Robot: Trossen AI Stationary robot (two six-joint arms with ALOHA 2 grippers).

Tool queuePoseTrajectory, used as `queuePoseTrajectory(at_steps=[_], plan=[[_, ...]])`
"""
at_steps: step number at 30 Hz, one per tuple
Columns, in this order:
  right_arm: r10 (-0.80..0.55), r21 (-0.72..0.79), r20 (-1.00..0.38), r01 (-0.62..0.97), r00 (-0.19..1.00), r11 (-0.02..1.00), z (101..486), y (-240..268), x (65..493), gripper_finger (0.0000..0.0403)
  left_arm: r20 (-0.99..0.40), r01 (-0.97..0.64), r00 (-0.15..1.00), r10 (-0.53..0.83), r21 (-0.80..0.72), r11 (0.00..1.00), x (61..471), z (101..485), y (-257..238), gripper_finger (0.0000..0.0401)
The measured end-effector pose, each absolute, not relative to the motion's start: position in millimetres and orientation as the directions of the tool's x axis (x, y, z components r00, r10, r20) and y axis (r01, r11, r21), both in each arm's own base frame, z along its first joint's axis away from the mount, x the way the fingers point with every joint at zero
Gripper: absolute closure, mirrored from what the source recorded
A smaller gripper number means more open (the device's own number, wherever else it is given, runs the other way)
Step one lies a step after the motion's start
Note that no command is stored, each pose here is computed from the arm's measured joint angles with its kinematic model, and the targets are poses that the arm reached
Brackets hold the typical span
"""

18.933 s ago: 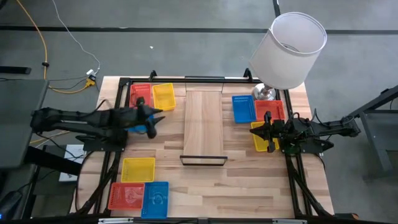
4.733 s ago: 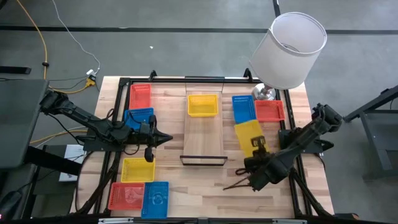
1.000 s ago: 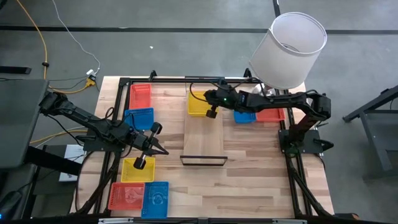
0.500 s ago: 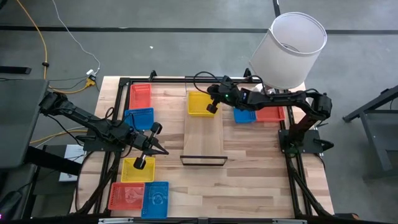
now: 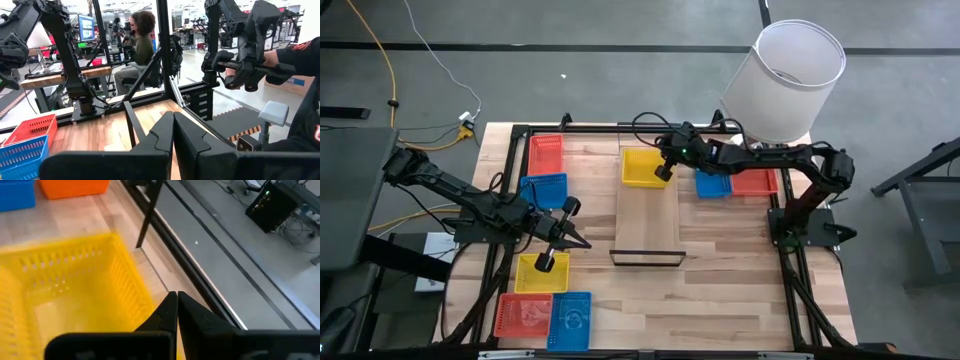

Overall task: Stack baskets on shelf by color
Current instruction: Stack the yellow bin on top of the yellow bin on the shelf

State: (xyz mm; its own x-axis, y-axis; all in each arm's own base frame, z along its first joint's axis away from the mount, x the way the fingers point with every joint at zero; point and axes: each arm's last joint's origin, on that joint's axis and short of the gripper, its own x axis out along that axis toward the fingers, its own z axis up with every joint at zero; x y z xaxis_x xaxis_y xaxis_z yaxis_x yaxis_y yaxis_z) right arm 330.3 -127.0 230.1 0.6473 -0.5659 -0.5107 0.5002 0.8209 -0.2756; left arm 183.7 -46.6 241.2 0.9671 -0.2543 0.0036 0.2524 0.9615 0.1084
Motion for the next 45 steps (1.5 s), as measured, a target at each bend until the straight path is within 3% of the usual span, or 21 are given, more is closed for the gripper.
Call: queuePoseTrajectory(at_steps=[8, 18, 24, 30, 38, 45], plan=[[-0.565, -0.275, -0.498, 0.498, 0.658, 0.822, 234, -128, 329, 0.0403, 0.003, 0.253, 0.967, -0.255, 0.108, 0.961, 184, 241, -47, 0.0401], [-0.458, -0.307, -0.476, 0.346, 0.751, 0.887, 286, -96, 293, 0.0403, -0.064, 0.128, 0.991, -0.121, 0.115, 0.985, 184, 235, -43, 0.0401], [-0.423, -0.244, -0.471, 0.347, 0.774, 0.906, 262, -69, 244, 0.0403, -0.071, 0.060, 0.996, -0.052, 0.119, 0.991, 184, 234, -41, 0.0401], [-0.376, -0.127, -0.310, 0.354, 0.873, 0.927, 223, -43, 196, 0.0403, -0.070, 0.012, 0.998, -0.004, 0.125, 0.992, 184, 234, -39, 0.0401], [-0.153, -0.107, -0.008, 0.152, 0.988, 0.983, 217, -13, 177, 0.0403, -0.070, -0.046, 0.996, 0.054, 0.117, 0.992, 185, 234, -33, 0.0396], [-0.086, -0.159, 0.034, 0.090, 0.996, 0.983, 214, -5, 180, 0.0403, -0.074, -0.065, 0.995, 0.073, 0.103, 0.993, 186, 233, -30, 0.0381]])
